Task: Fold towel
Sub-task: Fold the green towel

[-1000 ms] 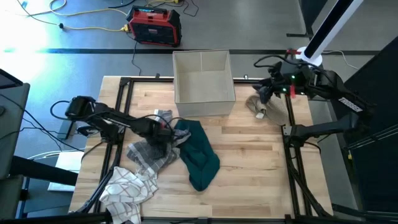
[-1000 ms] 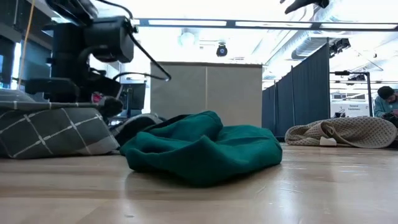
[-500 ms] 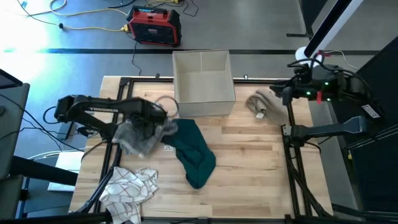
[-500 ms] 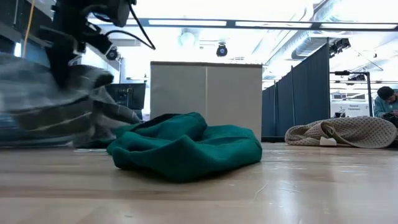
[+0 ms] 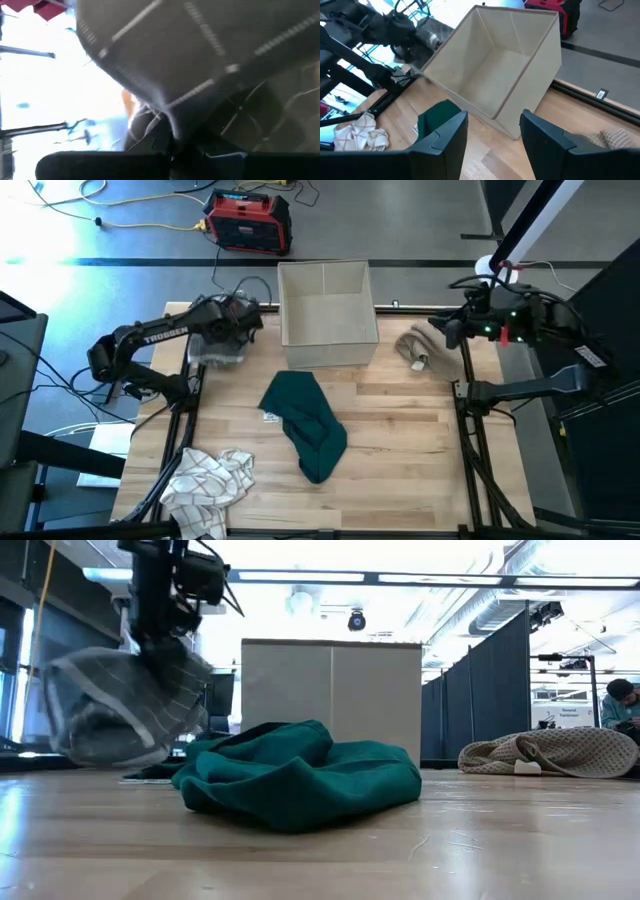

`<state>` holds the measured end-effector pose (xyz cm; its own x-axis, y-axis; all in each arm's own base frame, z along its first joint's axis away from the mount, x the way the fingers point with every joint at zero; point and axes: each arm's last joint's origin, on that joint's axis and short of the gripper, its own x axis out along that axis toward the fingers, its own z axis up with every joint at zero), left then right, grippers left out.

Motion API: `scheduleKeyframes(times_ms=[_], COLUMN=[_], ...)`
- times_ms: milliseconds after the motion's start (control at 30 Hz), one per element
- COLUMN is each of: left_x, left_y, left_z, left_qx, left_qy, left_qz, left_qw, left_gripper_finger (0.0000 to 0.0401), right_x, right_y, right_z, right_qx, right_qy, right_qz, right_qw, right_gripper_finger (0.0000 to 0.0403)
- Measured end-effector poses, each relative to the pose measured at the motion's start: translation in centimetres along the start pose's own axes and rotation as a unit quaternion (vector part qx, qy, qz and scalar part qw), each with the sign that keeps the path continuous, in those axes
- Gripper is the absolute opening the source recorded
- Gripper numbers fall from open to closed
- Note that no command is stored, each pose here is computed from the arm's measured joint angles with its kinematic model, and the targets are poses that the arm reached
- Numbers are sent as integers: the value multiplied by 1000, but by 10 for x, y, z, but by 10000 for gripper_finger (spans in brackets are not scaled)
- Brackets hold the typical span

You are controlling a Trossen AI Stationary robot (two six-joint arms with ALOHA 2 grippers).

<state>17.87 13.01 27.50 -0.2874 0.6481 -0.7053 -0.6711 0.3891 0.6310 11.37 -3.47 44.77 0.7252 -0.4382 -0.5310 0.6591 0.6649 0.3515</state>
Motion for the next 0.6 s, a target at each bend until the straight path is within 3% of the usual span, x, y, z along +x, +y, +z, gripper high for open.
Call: scheduleKeyframes(times_ms=[133, 367, 600], left_x=[6, 9, -31], left_y=[0, 4, 25], left_z=[15, 18, 15], left_qx=[-20, -43, -62], left_qy=[-32, -40, -58], left_qz=[-70, -69, -98], left_qw=[997, 996, 992], left_gripper_finger=[67, 159, 205], right_x=[0, 0, 0], right_y=[-1, -2, -4], right_z=[-2, -3, -6], right_qx=[2, 11, 3], right_qy=[8, 18, 29], right_qz=[-5, -10, -18], right_qw=[1000, 1000, 999], right_gripper_finger=[167, 167, 167])
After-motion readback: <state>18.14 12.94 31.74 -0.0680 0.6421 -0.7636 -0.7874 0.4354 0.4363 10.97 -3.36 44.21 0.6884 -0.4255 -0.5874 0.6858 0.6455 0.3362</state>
